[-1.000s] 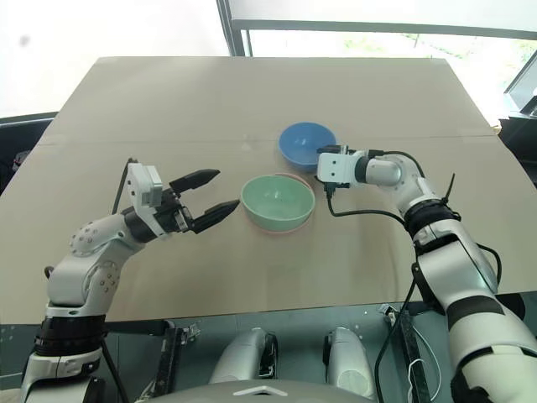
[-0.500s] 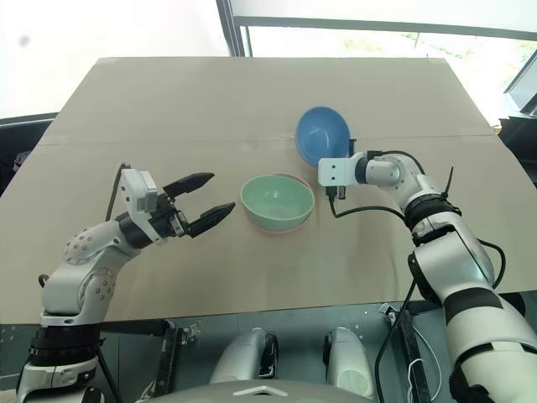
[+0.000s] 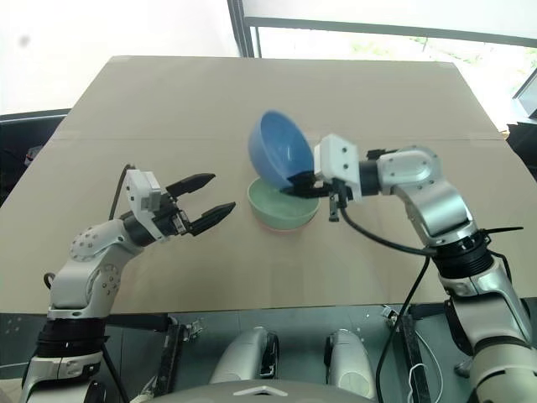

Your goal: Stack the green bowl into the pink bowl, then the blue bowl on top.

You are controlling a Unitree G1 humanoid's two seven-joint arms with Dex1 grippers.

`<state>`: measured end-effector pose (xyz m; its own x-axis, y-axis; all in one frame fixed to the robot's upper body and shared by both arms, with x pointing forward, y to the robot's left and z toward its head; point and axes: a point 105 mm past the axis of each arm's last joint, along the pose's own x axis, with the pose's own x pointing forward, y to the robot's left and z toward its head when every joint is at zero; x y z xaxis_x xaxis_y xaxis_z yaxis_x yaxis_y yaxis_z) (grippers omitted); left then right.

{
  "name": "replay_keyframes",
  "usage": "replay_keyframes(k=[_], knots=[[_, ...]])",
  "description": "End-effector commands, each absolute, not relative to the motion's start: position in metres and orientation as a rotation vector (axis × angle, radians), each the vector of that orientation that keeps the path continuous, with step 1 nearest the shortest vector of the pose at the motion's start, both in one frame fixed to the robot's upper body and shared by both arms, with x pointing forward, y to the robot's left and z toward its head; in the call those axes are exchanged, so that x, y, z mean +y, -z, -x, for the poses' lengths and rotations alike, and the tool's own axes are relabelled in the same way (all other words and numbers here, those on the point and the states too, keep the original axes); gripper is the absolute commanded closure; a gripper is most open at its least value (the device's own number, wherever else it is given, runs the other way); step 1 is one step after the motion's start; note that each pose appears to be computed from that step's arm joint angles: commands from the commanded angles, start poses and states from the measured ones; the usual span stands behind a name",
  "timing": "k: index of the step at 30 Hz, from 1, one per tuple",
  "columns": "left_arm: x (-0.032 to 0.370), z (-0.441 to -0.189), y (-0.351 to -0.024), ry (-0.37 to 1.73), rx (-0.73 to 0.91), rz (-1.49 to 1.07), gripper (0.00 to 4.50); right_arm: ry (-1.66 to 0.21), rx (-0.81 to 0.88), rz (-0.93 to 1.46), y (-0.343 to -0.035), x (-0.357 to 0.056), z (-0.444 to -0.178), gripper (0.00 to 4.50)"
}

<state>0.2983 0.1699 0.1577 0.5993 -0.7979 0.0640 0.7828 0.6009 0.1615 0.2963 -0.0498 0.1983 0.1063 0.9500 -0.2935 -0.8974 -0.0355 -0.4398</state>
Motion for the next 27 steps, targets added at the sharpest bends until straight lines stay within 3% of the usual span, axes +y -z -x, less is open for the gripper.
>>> replay_keyframes(k=[1,7,13,22,27], knots=[[0.169,-0.298,-0.168,0.934,-0.176,-0.153,0.00,-1.465,-0.084,0.672,-0.191,-0.052,-0.295,3.11],[0.172,-0.296,-0.168,0.921,-0.177,-0.144,0.00,-1.382,-0.144,0.639,-0.202,-0.059,-0.297,0.50],[0.179,-0.293,-0.163,0.855,-0.155,-0.138,0.00,-1.231,-0.196,0.382,-0.226,-0.095,-0.287,0.50],[0.228,-0.252,-0.162,0.789,-0.072,-0.141,0.00,-0.888,0.060,0.360,-0.185,-0.204,-0.248,0.50],[0.236,-0.237,-0.168,0.854,-0.001,-0.164,0.00,-0.814,0.112,0.352,-0.181,-0.223,-0.229,0.50]])
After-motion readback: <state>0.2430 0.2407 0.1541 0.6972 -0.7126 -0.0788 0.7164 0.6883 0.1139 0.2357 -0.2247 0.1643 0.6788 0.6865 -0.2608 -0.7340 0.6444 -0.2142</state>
